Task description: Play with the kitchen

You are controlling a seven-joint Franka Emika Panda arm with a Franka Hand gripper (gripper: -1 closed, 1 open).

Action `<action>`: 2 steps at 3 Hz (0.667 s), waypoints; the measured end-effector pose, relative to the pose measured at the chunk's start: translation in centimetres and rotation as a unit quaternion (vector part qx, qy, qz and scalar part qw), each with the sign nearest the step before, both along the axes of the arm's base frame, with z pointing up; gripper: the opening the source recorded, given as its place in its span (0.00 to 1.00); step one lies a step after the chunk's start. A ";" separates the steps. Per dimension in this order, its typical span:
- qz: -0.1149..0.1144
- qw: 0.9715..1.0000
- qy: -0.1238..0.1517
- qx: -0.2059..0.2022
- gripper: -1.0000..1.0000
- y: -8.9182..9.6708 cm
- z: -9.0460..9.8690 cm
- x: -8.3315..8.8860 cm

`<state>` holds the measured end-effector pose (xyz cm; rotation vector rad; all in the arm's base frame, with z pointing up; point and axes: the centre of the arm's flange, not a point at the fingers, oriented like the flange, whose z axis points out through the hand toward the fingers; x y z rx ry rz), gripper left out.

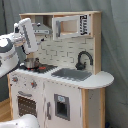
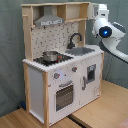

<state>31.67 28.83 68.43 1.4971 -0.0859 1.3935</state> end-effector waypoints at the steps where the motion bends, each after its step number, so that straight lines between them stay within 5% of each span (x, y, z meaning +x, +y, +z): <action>1: 0.023 0.999 -0.034 -0.005 1.00 3.6 1.9 -4.4; 2: 0.034 0.999 -0.037 -0.009 1.00 5.8 1.9 -8.1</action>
